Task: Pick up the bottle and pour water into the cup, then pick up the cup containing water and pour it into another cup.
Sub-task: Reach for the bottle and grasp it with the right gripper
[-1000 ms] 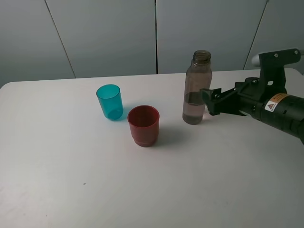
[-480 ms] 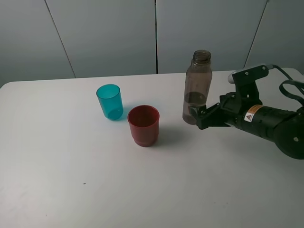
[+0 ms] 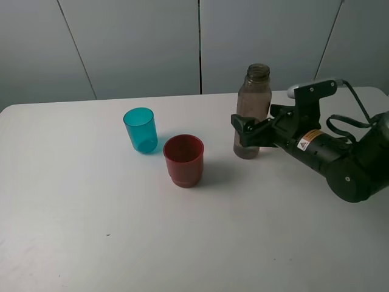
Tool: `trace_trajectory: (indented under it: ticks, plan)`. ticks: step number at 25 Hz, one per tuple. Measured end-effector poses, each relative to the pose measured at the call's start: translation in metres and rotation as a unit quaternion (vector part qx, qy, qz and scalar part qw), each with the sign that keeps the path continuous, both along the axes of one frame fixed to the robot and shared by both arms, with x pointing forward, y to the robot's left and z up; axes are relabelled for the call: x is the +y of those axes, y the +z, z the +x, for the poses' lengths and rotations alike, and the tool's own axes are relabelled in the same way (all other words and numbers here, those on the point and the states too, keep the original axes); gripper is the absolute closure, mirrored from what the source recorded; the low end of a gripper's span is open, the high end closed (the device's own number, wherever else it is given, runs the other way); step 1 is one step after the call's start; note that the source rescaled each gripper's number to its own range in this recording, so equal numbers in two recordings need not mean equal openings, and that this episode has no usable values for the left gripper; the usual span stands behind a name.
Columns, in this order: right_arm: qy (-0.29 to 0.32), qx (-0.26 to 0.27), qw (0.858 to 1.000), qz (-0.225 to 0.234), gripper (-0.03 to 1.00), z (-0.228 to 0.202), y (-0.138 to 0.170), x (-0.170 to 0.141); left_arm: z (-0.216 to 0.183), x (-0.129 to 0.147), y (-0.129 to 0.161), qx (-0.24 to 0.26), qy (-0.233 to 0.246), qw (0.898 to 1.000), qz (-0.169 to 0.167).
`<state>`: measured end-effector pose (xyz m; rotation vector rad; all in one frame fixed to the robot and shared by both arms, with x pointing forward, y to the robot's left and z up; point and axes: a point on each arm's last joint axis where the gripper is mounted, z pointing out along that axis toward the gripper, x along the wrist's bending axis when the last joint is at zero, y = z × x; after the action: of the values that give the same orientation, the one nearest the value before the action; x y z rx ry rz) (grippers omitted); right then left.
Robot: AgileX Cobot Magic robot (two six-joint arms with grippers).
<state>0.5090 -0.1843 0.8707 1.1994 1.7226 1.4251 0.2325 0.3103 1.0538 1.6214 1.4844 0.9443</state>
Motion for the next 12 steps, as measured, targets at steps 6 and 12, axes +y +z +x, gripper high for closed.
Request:
trace_trajectory:
  ticks: [6, 12]
  plan:
    - [-0.007, -0.013, 1.0, 0.008, -0.03, 0.018, -0.006, 0.006, 0.0, 0.0, 0.0, 0.0, 0.0, 1.0, 0.0]
    - [-0.008, -0.013, 1.0, 0.008, -0.03, 0.03, -0.016, 0.01, 0.0, 0.0, 0.0, 0.0, 0.0, 1.0, 0.0]
